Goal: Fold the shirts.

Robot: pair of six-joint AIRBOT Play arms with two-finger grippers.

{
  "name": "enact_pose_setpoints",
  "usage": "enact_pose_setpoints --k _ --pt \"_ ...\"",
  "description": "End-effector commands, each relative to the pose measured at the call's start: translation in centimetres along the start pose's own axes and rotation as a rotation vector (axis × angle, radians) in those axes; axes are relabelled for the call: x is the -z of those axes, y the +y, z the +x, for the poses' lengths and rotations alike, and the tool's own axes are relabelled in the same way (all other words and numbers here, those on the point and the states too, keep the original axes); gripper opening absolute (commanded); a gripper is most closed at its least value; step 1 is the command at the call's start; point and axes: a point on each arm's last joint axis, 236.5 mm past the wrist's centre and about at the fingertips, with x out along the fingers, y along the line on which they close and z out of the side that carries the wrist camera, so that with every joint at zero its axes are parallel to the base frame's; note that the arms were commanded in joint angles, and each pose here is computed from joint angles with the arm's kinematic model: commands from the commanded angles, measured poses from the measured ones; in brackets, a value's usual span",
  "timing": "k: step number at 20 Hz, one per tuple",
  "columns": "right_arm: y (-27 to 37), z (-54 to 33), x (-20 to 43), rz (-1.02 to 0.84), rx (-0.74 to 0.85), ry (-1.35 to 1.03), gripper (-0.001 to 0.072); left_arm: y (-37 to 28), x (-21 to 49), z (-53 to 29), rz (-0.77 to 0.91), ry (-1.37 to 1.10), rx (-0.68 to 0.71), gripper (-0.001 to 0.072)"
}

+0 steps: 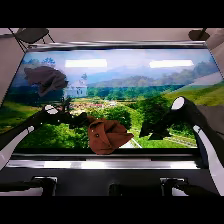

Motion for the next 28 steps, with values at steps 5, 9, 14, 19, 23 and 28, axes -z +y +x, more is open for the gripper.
enact_pose_setpoints --k 5,9,14,19,23,28 --pt "4.8 6.5 -2.9 0.008 -0.103 -0.082 0.0610 -0.7 1.0 -0.4 0.038 0.032 0.020 0.0037" --pt "5.2 7.1 -5.3 0.065 -0.131 -0.162 0.0055 -1.4 1.5 -1.1 0.056 0.043 0.032 0.0037" --pt "5.1 -3.7 -8.8 -0.248 0.147 -0.438 0.0043 -7.1 -2.4 -10.3 0.299 -0.224 0.036 0.0034" --pt "15.2 -33.8 -4.9 -0.526 0.294 -1.272 0.0045 -22.0 -1.9 -34.7 0.625 -0.816 0.199 0.0035" --pt "20.0 -47.8 8.6 -0.546 0.124 -1.730 0.0044 -28.6 6.0 -51.6 0.709 -1.220 0.359 0.0035" --pt "21.9 -50.2 15.6 -0.600 -0.044 -1.850 0.0044 -31.6 11.9 -54.8 0.786 -1.255 0.490 0.0035"
